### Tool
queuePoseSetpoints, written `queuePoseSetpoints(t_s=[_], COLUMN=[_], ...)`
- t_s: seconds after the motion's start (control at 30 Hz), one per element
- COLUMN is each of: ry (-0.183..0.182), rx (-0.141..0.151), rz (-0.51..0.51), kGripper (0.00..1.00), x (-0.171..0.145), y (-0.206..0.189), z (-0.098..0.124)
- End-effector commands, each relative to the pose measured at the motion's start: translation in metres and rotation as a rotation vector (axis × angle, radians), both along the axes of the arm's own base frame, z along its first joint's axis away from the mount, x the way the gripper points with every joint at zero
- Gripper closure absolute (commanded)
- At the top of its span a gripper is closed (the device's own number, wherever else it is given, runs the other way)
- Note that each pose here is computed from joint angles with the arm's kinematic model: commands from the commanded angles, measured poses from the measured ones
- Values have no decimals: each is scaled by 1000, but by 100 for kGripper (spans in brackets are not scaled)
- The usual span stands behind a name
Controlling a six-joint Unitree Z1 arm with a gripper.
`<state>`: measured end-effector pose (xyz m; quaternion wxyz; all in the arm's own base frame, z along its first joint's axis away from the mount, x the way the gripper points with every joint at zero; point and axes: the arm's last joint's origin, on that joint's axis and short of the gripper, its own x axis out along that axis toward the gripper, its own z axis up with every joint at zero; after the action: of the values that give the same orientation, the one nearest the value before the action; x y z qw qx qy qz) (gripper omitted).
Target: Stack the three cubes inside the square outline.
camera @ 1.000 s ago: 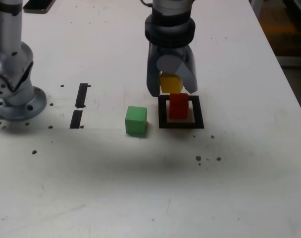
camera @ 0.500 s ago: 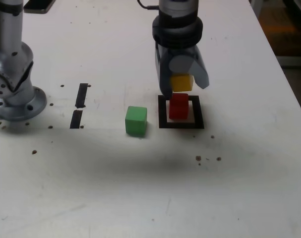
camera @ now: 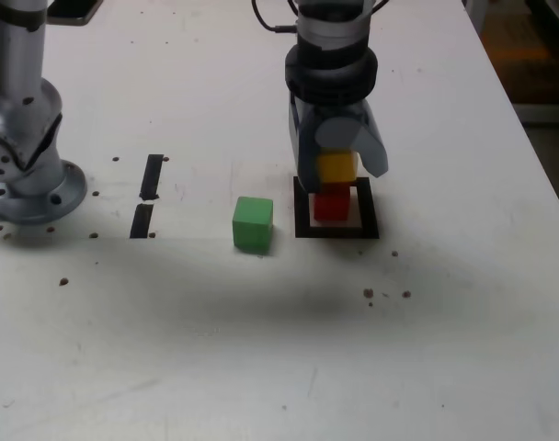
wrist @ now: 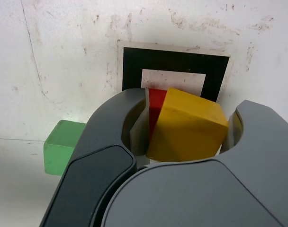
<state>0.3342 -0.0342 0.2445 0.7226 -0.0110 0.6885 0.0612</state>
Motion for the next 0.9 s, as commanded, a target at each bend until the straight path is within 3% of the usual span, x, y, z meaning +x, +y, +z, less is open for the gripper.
queuePoseSetpoints(t_s=[0.0, 0.17, 0.4, 0.63, 0.87], ry=[15, 28, 40, 36, 28], rx=[-6, -26, -54, -53, -49], rz=[8, 21, 21, -6, -44], kGripper=[89, 77, 44, 29, 3], x=[-2, -4, -6, -6, -6], y=[-1, -2, -3, -3, -3], z=[-4, -7, -13, -17, -15])
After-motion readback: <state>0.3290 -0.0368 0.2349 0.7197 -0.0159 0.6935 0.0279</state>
